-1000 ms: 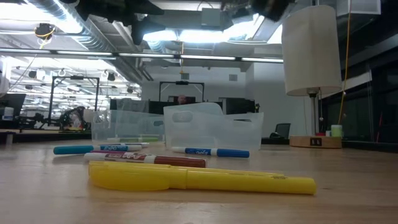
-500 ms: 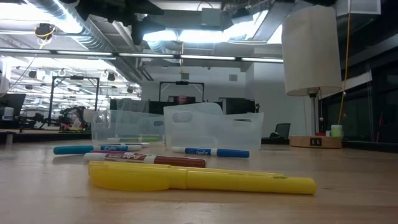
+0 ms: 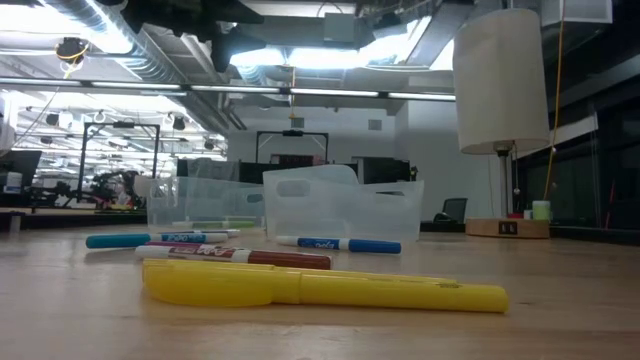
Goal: Pick & Place Markers
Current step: Put the light green highlighter into the black bin, then put the right blue marker into the transparent bin
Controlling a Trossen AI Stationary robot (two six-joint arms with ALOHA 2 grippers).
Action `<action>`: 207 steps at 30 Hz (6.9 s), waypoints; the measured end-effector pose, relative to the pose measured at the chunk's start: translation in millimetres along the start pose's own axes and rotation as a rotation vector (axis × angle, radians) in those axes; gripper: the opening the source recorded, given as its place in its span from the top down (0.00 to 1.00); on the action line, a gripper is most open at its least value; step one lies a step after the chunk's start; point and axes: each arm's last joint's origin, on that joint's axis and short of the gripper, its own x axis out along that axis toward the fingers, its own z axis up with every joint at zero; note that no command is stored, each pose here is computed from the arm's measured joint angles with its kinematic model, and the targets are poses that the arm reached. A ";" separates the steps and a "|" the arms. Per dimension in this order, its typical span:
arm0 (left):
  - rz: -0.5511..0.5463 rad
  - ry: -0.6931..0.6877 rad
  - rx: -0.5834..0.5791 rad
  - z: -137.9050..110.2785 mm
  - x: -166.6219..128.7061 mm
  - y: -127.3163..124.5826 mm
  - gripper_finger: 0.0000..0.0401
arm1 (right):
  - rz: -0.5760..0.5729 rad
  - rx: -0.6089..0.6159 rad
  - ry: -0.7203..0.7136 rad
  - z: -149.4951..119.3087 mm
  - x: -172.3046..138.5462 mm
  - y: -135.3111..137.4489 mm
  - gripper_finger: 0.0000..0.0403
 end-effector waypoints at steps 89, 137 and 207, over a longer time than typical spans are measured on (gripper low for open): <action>-0.077 0.011 -0.012 -0.4 2.5 -6.2 0.46 | -0.131 -0.020 0.008 20.6 80.1 -11.9 0.86; -0.432 0.189 -0.111 -23.9 31.6 -91.1 0.46 | -0.259 -0.111 -0.463 84.6 7.3 -71.6 0.97; -0.321 0.151 -0.147 -22.4 33.0 -88.3 0.46 | -0.197 0.101 -0.845 72.6 70.8 -89.2 1.00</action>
